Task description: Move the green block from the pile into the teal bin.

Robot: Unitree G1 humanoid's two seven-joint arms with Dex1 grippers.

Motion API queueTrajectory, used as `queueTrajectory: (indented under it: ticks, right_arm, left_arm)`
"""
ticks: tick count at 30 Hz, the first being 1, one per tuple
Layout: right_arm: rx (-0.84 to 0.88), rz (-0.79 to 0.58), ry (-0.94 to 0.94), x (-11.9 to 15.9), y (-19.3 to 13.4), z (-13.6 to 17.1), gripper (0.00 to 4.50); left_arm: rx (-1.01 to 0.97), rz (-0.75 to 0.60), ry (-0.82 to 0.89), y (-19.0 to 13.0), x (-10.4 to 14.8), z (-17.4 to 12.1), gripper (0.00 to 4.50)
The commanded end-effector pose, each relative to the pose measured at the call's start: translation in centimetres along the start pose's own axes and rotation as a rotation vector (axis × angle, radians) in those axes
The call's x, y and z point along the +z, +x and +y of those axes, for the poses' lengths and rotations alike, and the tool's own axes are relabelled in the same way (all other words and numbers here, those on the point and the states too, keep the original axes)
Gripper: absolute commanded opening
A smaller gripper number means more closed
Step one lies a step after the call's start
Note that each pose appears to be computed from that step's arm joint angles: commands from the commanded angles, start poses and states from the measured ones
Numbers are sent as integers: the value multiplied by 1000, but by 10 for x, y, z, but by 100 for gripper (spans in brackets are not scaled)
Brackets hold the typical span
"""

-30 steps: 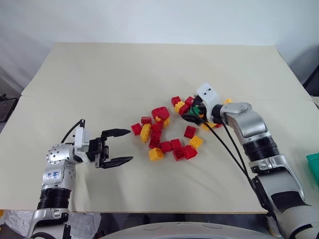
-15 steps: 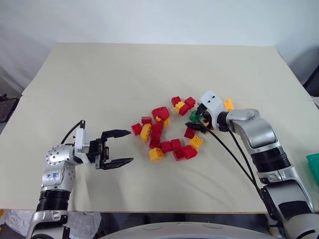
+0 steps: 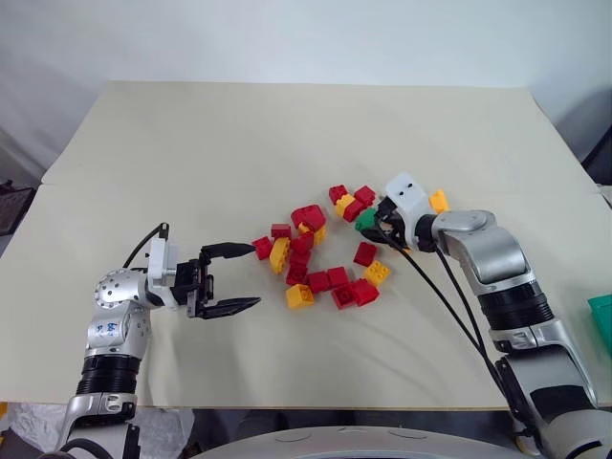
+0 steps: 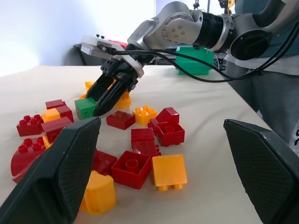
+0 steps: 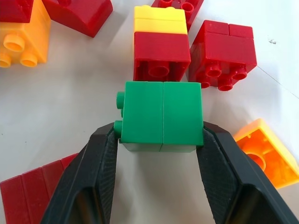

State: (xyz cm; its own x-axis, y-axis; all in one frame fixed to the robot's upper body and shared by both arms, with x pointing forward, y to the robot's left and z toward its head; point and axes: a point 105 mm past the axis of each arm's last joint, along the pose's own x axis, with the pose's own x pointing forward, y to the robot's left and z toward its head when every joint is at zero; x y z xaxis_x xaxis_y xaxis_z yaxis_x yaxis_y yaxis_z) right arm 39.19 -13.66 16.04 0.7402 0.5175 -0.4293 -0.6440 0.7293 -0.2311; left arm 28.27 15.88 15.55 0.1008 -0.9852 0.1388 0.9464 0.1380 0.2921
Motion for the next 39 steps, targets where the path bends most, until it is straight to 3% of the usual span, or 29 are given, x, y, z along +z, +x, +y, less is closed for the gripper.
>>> queueTrajectory:
  ticks: [1, 7, 14, 20, 30, 39]
  right_arm:
    - [-78, -190, -3, 44, -45, -16, 207]
    - [-270, -195, -21, 33, -123, -37, 207]
    - [-677, 110, -54, -16, -236, -94, 207]
    - [-777, 364, -78, -41, -300, -109, 207]
    - [-690, 648, -41, -78, -342, -98, 207]
    - [-705, 826, -13, -112, -356, -98, 207]
  left_arm:
    - [-49, -15, -1, 15, 6, 5, 450]
    - [-86, -24, 27, 54, 10, 19, 450]
    - [-161, -51, 42, 106, 13, 28, 450]
    - [-224, -74, 28, 131, 5, 24, 450]
    - [-261, -107, 22, 143, 2, 19, 450]
    - [-306, -107, 6, 151, 5, 15, 450]
